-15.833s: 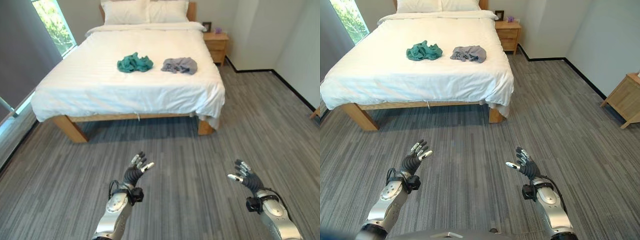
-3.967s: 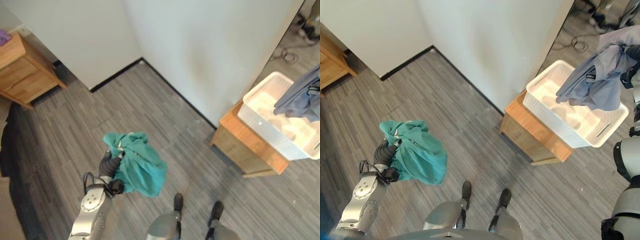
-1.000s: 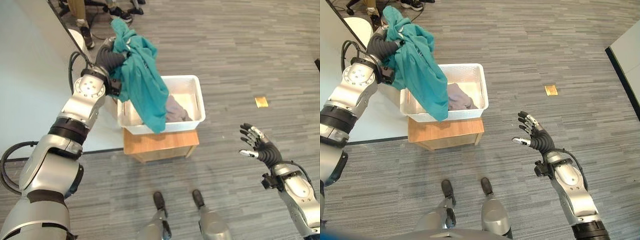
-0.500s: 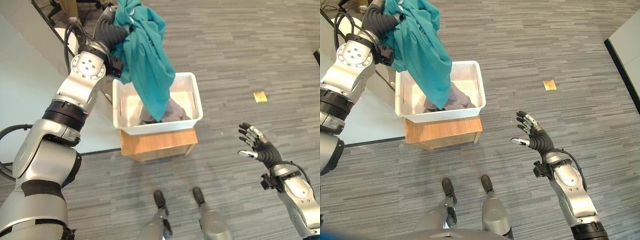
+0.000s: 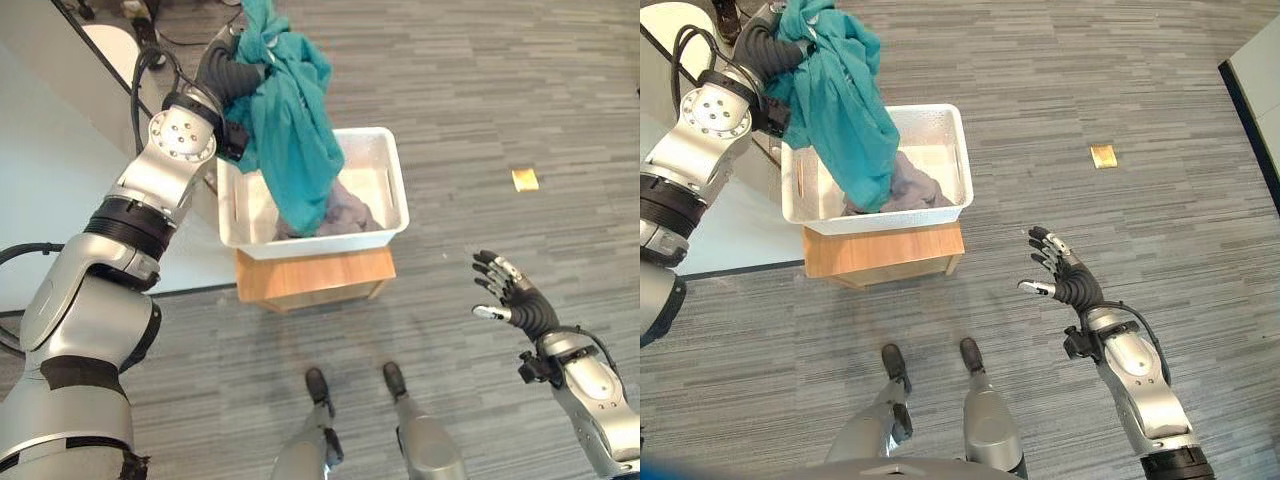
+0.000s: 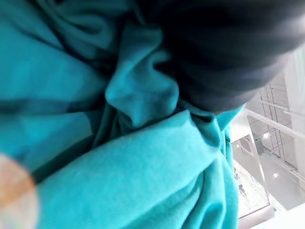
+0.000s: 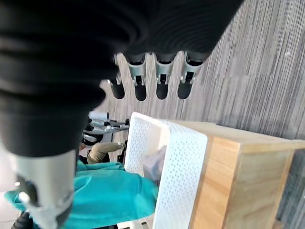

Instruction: Pick up bed clothes into laundry basket.

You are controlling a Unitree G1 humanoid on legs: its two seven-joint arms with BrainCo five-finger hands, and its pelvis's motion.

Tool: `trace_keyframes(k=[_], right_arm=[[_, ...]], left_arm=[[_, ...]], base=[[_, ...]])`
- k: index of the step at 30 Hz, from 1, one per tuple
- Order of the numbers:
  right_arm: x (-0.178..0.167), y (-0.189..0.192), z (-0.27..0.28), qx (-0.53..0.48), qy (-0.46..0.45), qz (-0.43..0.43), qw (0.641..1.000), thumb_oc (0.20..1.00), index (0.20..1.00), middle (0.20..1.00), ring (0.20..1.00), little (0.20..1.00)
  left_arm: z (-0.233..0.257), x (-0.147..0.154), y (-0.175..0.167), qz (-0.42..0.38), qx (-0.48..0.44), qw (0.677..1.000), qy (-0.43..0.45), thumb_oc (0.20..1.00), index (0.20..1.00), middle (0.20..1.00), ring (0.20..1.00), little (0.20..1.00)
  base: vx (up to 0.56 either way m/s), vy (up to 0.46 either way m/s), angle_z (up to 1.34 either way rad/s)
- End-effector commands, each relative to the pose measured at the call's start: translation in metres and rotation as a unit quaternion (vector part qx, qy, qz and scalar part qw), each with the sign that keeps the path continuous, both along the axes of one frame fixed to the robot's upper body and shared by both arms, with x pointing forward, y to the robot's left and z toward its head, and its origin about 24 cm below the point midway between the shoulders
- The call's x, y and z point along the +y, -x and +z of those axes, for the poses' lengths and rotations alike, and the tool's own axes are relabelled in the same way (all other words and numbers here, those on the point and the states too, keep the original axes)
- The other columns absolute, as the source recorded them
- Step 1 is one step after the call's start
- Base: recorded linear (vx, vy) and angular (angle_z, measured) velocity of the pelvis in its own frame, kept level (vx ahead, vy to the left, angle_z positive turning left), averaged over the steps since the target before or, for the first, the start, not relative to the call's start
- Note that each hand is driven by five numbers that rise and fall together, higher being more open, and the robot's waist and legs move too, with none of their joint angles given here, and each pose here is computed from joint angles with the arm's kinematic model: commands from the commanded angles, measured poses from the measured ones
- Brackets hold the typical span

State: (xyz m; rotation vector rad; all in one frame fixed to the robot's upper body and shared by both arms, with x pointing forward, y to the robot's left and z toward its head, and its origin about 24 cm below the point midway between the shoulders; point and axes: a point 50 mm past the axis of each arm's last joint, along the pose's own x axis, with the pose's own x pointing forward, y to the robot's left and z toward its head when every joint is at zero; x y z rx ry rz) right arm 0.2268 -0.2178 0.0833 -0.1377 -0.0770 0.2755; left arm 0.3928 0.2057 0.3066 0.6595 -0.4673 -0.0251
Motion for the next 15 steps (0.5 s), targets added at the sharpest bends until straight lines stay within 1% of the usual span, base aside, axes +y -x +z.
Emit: trace_keyframes(k=[1,3,4,5,6,9,10,13,15], right_arm=[[-0.004,-0.006,0.031,-0.083,0.025,0.006,0.996,1.000,1.000,1.000,1.000,1.000],[-0.002,-0.004,0.031,-0.085,0.021,0.009,0.996,1.000,1.000,1.000,1.000,1.000],[-0.003,-0.004,0.031,-0.085,0.023,0.009,0.996,1.000,1.000,1.000,1.000,1.000],[-0.003,-0.003,0.031,-0.084,0.025,0.009,0.996,1.000,1.000,1.000,1.000,1.000],[-0.003,-0.002,0.031,-0.084,0.029,0.008,0.996,1.000,1.000,1.000,1.000,1.000],[-0.004,-0.001,0.031,-0.085,0.033,0.007,0.996,1.000,1.000,1.000,1.000,1.000],[-0.004,0.000,0.033,-0.089,0.035,0.009,0.995,1.000,1.000,1.000,1.000,1.000],[-0.006,0.001,0.035,-0.088,0.040,0.011,0.995,1.000,1.000,1.000,1.000,1.000],[-0.006,-0.001,0.037,-0.090,0.045,0.017,0.995,1.000,1.000,1.000,1.000,1.000]], left_arm=[[0.031,0.007,0.002,0.027,-0.047,0.998,-0.039,0.200,0.200,0.200,0.200,0.200],[0.018,0.000,-0.002,0.026,-0.029,0.997,-0.068,0.200,0.200,0.200,0.200,0.200],[0.014,-0.003,-0.003,0.026,-0.024,0.996,-0.078,0.536,0.536,0.536,0.536,0.536],[0.012,-0.005,-0.004,0.027,-0.021,0.996,-0.084,0.699,0.699,0.699,0.699,0.699],[0.009,-0.008,-0.005,0.024,-0.018,0.995,-0.093,1.000,1.000,1.000,1.000,1.000],[0.010,-0.020,-0.006,0.013,-0.025,0.994,-0.104,1.000,1.000,1.000,1.000,1.000],[0.014,-0.027,-0.006,0.003,-0.034,0.995,-0.096,1.000,1.000,1.000,1.000,1.000],[0.018,-0.030,-0.006,-0.001,-0.039,0.995,-0.091,1.000,1.000,1.000,1.000,1.000],[0.022,-0.036,-0.003,-0.019,-0.047,0.995,-0.087,1.000,1.000,1.000,1.000,1.000]], base=[[-0.03,-0.004,-0.05],[-0.02,-0.002,-0.05],[0.00,0.000,0.00],[0.00,0.000,0.00],[-0.01,-0.008,0.03],[-0.01,-0.007,0.04],[-0.02,-0.014,0.07],[-0.01,-0.004,0.02],[-0.01,-0.034,-0.02]])
